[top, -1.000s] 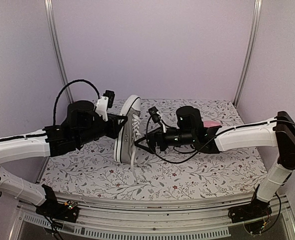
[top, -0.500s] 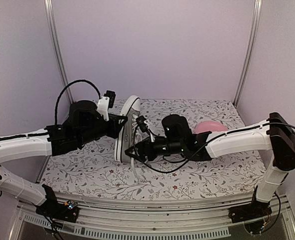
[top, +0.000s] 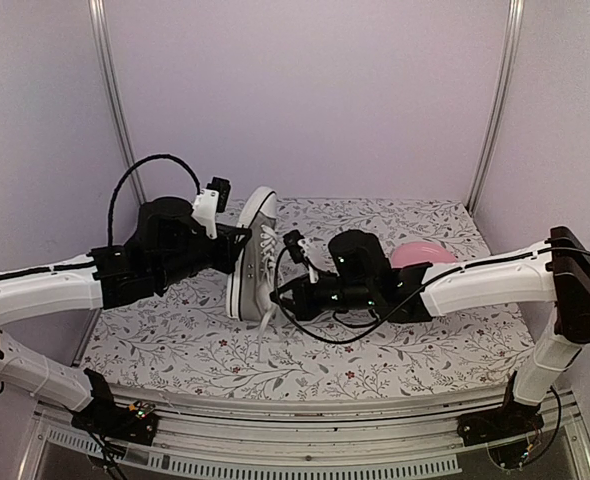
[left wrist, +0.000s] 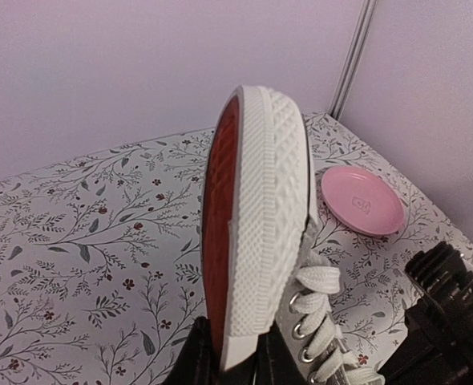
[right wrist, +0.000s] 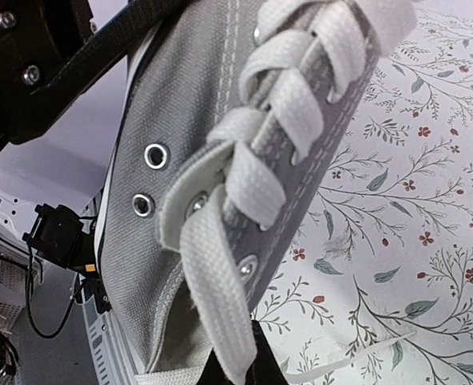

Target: Tie the shoes

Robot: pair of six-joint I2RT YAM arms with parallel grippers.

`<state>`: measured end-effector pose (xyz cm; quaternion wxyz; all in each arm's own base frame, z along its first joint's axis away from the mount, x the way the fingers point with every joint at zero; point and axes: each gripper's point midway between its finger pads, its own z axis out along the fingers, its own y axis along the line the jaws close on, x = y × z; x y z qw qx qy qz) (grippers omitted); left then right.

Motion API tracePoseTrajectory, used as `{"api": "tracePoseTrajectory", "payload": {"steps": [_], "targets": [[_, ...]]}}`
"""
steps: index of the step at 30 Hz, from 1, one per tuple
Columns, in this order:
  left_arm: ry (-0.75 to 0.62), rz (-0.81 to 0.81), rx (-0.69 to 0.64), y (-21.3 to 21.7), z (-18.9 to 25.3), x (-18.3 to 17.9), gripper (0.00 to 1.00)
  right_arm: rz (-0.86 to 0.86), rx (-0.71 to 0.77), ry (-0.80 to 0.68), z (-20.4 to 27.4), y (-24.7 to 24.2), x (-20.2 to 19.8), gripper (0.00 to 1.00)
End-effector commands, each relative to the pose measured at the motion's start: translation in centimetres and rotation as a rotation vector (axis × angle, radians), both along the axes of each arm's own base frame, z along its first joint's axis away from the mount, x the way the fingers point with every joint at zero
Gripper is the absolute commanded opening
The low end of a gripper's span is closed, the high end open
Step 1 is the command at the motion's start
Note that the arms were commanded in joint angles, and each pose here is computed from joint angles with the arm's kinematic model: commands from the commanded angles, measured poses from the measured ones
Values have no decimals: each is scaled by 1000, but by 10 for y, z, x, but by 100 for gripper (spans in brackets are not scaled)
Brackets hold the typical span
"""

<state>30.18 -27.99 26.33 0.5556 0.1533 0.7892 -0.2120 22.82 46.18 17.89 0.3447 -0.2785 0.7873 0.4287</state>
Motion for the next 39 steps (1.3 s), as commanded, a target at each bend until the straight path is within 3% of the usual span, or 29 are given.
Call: {"api": "tracePoseTrajectory", "payload": {"steps": [1, 11, 20, 25, 39], "targets": [[-95, 65, 13, 12, 31, 13, 0, -75, -30, -30, 15, -18, 7, 3], [-202, -87, 109, -23, 42, 7, 0, 19, -77, 24, 21, -47, -10, 3], [-40, -67, -111, -95, 31, 4, 0, -203, -213, -116, 70, -137, 7, 2], [41, -87, -258, -135, 13, 5, 0, -193, -234, -164, 103, -158, -4, 2], [314, -103, -142, -118, -148, -6, 0, 4, -188, 104, -23, -92, -17, 2]]}}
